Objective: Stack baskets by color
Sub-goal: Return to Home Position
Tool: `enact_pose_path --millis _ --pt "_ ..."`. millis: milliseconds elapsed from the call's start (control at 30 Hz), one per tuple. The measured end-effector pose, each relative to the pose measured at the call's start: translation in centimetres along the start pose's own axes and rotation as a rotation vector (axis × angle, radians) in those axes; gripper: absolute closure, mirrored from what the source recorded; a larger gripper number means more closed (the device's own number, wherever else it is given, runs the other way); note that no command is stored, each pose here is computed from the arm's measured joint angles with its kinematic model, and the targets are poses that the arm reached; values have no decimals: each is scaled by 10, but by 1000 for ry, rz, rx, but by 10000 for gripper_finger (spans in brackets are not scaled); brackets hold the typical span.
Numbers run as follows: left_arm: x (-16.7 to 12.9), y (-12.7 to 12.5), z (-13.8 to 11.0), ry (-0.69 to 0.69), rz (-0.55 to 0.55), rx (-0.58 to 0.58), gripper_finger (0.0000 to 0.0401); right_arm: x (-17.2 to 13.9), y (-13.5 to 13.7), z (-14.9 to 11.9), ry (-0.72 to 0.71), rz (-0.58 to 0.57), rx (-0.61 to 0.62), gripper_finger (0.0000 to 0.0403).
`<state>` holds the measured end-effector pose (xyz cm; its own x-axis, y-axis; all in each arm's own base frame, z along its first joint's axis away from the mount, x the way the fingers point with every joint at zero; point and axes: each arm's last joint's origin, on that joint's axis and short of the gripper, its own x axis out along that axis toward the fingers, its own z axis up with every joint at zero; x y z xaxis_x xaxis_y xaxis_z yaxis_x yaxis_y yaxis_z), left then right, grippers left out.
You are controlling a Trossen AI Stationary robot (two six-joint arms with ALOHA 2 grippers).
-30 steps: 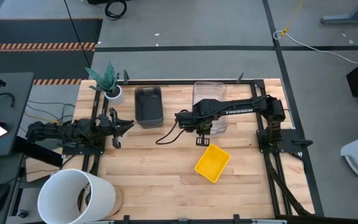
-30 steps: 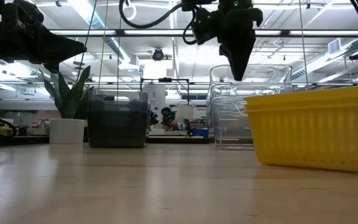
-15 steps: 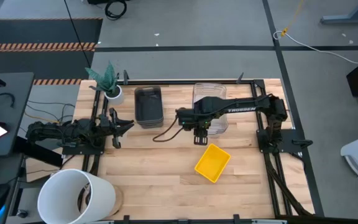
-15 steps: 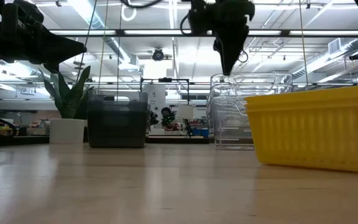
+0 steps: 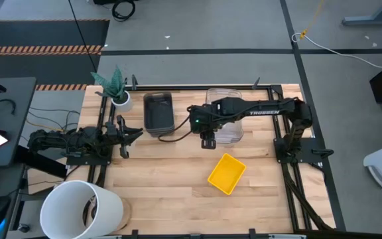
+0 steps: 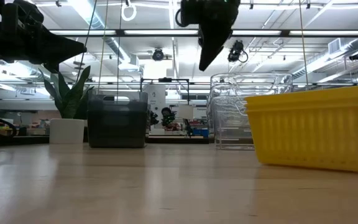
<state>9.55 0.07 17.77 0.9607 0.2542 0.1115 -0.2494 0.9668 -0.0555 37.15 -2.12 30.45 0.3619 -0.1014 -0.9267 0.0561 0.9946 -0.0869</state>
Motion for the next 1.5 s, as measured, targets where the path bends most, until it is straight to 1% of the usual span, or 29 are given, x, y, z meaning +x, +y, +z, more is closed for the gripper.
enact_pose_path --millis 167,333,533,867,1167,1267,1500 --pt "0 0 0 0 0 0 345 9 -4 -17 -89 -3 13 247" --pt "0 0 0 0 0 -1 348 11 -3 -45 -223 -5 32 247" --pt "0 0 0 0 0 0 341 3 -6 -83 -437 -12 63 248" --pt "0 0 0 0 0 -1 348 -12 -14 -138 -644 -23 118 248" --pt "0 0 0 0 0 0 339 -9 -19 -176 -785 9 189 248" --pt "0 0 0 0 0 -1 338 -6 -18 -186 -837 23 190 248" --pt "0 0 0 0 0 -1 338 2 -18 -206 -1015 34 185 248"
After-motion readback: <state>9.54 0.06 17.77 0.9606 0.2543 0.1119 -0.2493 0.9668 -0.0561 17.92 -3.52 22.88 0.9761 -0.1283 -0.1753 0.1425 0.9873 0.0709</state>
